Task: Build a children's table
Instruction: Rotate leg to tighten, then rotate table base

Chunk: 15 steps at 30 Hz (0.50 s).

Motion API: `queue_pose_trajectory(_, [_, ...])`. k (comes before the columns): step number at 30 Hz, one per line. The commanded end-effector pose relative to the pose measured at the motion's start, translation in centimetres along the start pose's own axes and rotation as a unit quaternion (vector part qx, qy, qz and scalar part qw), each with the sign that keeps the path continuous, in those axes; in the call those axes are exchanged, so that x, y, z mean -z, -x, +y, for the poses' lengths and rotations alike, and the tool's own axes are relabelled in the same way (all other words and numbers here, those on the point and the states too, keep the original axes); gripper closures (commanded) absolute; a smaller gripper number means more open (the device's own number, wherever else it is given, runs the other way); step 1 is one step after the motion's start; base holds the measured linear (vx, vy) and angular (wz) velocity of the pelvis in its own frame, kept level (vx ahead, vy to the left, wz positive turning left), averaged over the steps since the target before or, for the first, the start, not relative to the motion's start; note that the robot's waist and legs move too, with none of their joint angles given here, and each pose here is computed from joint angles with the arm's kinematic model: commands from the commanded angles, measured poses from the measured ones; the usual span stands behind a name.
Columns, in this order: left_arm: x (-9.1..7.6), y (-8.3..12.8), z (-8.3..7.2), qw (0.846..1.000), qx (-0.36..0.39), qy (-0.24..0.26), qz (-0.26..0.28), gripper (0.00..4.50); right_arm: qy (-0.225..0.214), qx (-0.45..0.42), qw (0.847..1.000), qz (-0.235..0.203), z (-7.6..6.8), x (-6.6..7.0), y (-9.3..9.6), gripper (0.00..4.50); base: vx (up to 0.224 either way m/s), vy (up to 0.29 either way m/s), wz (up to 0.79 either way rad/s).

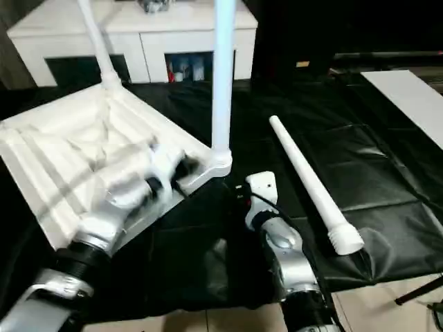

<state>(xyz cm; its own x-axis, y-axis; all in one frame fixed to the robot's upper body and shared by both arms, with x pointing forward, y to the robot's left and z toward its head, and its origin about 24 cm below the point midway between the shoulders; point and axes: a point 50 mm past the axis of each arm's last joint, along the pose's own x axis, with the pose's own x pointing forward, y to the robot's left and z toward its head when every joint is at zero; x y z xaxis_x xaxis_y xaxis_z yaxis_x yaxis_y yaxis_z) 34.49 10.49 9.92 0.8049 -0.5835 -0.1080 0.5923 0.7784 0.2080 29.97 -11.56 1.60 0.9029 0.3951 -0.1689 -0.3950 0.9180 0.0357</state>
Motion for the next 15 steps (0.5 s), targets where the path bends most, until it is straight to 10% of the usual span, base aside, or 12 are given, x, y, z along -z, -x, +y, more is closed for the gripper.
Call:
queue_pose_trajectory(1, [-0.3, 1.7, 2.1, 0.999, -0.046, -0.007, -0.003, 3.57, 0.006, -0.033, 0.999, -0.002, 0.9, -0.6, -0.3, 0.68, 0.0, 0.0, 0.0])
queue_pose_trajectory(7, [0.4, 8.5, 9.9, 0.958, -0.278, -0.051, 0.051, 3.57, 0.018, -0.074, 0.997, 0.011, 2.1, -0.5, -0.7, 0.68, 0.0, 0.0, 0.0])
queue_pose_trajectory(15, [3.3, 18.1, 14.4, 0.867, -0.449, -0.102, 0.189, 3.57, 0.019, -0.065, 0.997, 0.027, 2.2, -0.6, -2.0, 0.68, 0.0, 0.0, 0.0])
